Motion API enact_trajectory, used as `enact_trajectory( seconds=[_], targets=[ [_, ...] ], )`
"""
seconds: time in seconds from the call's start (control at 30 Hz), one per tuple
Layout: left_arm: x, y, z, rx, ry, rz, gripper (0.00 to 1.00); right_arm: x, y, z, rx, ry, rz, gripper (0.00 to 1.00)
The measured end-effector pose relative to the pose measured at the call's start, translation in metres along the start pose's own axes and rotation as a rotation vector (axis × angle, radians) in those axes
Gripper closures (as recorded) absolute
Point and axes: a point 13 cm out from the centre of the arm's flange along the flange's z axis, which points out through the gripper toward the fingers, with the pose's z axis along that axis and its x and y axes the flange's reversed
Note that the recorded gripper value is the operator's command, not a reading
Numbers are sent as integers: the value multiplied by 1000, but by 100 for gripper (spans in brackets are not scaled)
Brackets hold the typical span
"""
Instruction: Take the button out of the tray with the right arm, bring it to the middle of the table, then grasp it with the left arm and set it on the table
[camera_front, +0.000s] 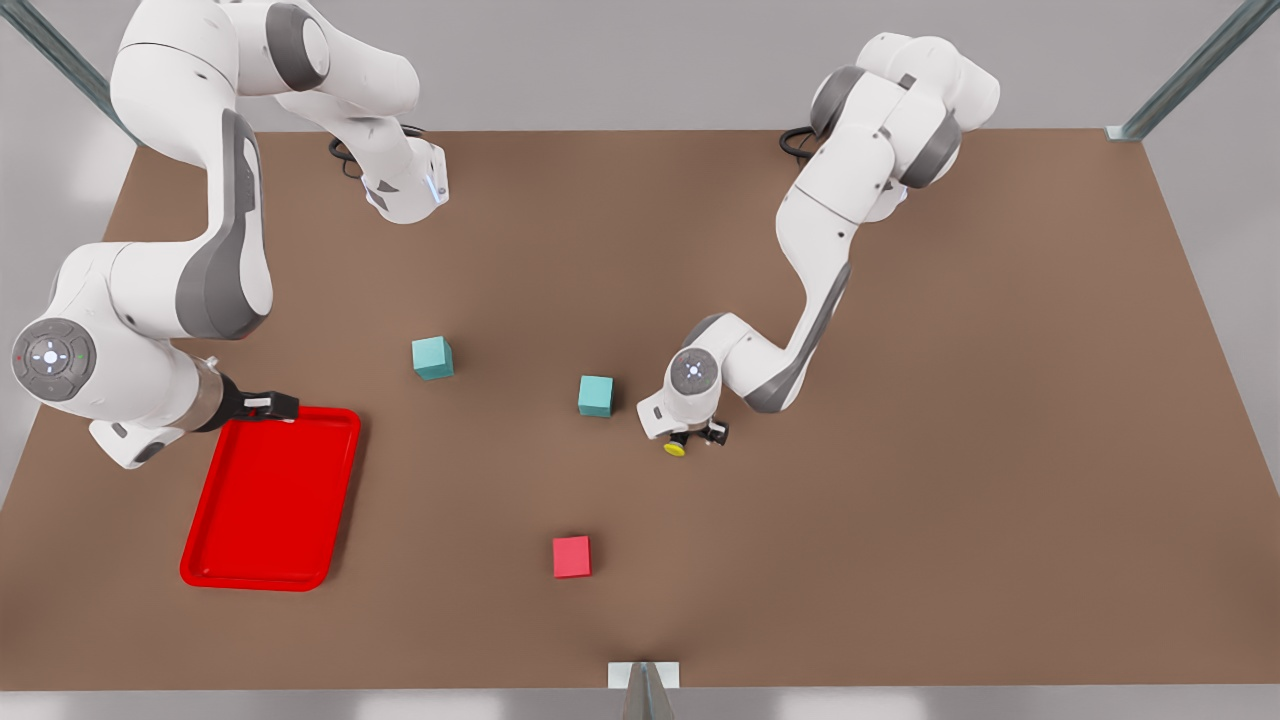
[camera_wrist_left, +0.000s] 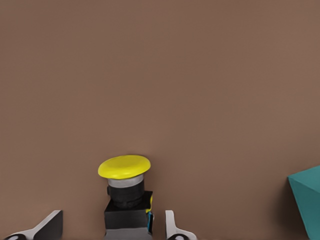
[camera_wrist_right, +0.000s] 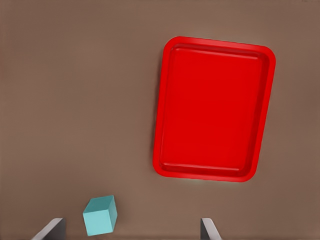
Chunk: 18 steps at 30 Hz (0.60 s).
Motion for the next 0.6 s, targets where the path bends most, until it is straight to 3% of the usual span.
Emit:
enact_trajectory(
  seconds=[0.1,0.13,0.17,0.3,0.6],
  targets=[
    [-1,-1,2,2,-5,0,4,0,0,1,0,1,-3,0],
    [-1,-1,2,3,-7,-1,25,0,0,1,0,2,-4,0],
    [-2,-1,2,2,-9,-3,37,0,0,1,0,2,-5,0],
    [-4,0,1,-1,-16,-13,63,0,1,0,1,2,-10,0],
    [-27,66,-40,-10,-31,-134,62,0,-3,3,-2,7,-11,0]
  ],
)
